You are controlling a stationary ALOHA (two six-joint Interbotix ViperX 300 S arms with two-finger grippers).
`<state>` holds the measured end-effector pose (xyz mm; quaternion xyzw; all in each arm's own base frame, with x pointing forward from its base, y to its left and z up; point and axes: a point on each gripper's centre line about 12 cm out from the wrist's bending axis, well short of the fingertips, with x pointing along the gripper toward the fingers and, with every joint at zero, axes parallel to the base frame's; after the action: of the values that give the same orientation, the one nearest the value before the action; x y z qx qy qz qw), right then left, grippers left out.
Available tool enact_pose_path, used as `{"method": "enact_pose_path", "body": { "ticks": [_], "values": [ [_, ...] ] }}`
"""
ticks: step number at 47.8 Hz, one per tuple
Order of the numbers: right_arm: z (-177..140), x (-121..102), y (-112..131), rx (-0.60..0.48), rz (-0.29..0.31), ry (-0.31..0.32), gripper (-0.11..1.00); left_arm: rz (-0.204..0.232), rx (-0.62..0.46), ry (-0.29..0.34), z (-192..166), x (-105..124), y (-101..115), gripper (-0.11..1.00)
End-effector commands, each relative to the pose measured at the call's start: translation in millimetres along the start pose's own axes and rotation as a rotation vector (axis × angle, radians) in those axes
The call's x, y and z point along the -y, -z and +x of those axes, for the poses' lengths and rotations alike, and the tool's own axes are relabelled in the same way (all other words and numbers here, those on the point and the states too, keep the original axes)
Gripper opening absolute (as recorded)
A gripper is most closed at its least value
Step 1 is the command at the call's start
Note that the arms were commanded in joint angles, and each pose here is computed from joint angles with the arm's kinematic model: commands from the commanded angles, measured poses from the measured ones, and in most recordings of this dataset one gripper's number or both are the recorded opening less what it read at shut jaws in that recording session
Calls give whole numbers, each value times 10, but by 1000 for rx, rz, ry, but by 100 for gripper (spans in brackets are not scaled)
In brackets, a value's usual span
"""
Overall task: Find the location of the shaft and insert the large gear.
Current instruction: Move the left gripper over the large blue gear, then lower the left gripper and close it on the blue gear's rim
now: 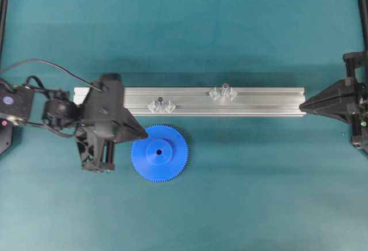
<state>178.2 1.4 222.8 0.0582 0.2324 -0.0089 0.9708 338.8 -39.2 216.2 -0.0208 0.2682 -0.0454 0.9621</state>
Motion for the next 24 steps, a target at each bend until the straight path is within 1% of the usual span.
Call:
{"method": "enact_pose_path", "body": {
  "ticks": [1,4,7,11,17,20,22,24],
  "values": [
    [5,-13,-50,1,9,-4,3,10,-4,11,35,52,-62,3],
    [10,-11,-39,-8,8,-2,3,10,-36,11,89,59,-13,9],
    [8,-11,-37,-10,9,-2,3,14,-61,12,143,68,24,23],
    [11,-10,-27,-14,9,-2,3,13,-82,11,225,72,47,47],
    [11,-5,-14,-19,8,0,3,-7,-113,8,369,78,75,83],
    [12,-7,-7,-20,8,-1,3,-20,-141,5,450,75,125,92],
    [15,-7,-5,-22,9,-1,3,-26,-162,2,499,73,167,95],
    [12,-7,-7,-20,9,-1,3,-26,-189,-1,554,69,218,95]
  ]
}}
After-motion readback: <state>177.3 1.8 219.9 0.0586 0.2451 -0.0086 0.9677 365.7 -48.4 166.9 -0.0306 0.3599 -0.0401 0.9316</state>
